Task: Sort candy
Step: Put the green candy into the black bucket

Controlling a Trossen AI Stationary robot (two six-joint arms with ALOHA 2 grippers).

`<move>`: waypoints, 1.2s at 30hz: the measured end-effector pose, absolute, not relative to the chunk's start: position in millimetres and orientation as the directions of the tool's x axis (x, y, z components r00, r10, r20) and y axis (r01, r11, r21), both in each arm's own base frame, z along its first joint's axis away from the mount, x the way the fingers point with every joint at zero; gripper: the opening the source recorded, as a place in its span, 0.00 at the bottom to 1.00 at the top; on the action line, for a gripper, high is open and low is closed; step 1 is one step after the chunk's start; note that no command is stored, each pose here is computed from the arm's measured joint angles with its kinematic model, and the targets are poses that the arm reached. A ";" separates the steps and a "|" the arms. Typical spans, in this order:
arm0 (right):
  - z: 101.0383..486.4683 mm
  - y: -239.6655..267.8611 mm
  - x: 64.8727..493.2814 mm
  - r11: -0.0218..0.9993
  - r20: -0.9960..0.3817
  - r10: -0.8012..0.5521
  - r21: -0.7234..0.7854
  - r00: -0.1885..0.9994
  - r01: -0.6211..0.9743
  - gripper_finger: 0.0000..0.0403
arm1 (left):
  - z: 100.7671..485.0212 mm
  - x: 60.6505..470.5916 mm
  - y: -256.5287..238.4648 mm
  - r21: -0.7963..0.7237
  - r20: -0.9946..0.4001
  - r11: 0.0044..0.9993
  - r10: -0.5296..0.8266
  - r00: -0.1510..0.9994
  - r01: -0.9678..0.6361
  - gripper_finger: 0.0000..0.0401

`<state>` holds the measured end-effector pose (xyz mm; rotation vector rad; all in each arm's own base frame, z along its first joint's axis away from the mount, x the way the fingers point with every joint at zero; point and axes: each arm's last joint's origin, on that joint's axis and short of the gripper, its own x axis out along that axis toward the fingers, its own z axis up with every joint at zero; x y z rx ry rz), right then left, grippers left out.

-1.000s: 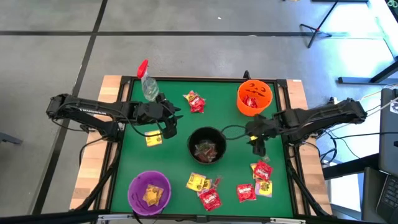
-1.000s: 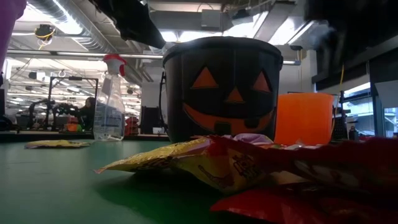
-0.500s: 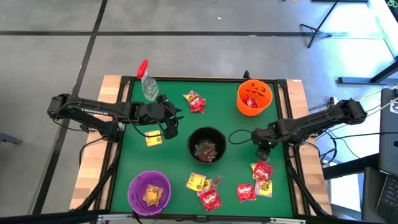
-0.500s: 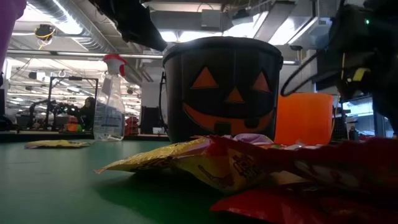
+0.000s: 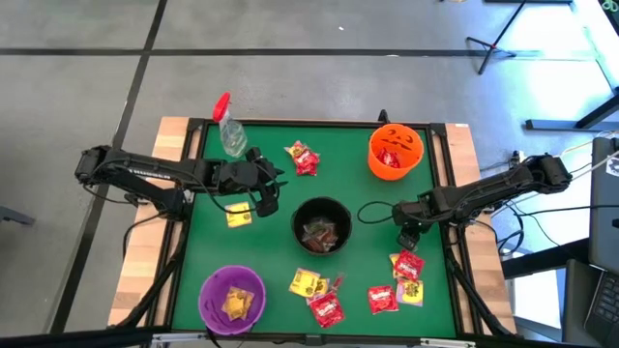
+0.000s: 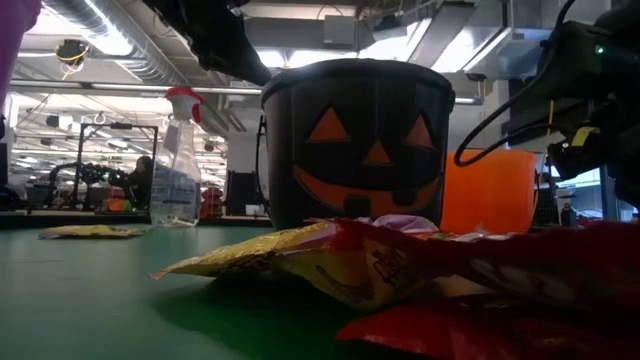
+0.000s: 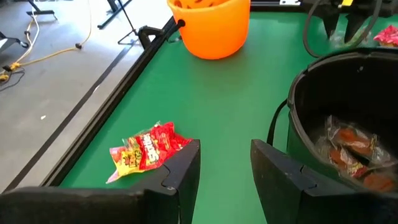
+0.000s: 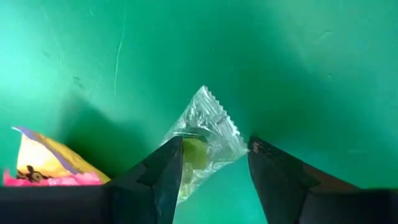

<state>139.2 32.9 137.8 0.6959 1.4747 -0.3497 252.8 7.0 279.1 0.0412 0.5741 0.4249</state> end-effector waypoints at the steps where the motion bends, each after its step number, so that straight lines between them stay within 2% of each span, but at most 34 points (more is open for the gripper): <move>1: 136.1 32.7 138.5 0.757 -0.976 0.197 0.215 0.098 0.618 0.46 | 279.2 253.3 6.9 0.154 -0.516 0.913 0.401 0.757 -0.378 0.33; 7: 133.5 31.5 135.9 0.767 -0.982 0.167 0.183 0.084 0.615 0.41 | 278.5 253.8 6.9 0.154 -0.517 0.913 0.401 0.756 -0.378 0.33; 14: 138.8 30.9 139.1 0.811 -0.988 0.127 0.155 0.089 0.564 0.14 | 278.9 254.1 7.0 0.151 -0.513 0.912 0.401 0.759 -0.380 0.33; 17: 148.0 30.4 149.4 0.830 -0.985 0.057 0.138 0.164 0.540 0.03 | 279.0 254.3 6.9 0.149 -0.512 0.912 0.401 0.760 -0.381 0.33; 19: 154.6 30.1 153.0 0.842 -0.983 0.026 0.120 0.183 0.526 0.03 | 279.3 254.5 6.9 0.147 -0.509 0.912 0.401 0.762 -0.382 0.33; 26: 178.4 30.6 168.5 0.871 -0.959 -0.042 0.103 0.282 0.480 0.11 | 279.5 254.4 6.9 0.145 -0.508 0.912 0.400 0.762 -0.382 0.33; 36: 205.0 31.1 181.5 0.920 -0.915 -0.092 0.073 0.394 0.384 0.03 | 279.5 254.4 6.9 0.133 -0.508 0.911 0.401 0.762 -0.390 0.33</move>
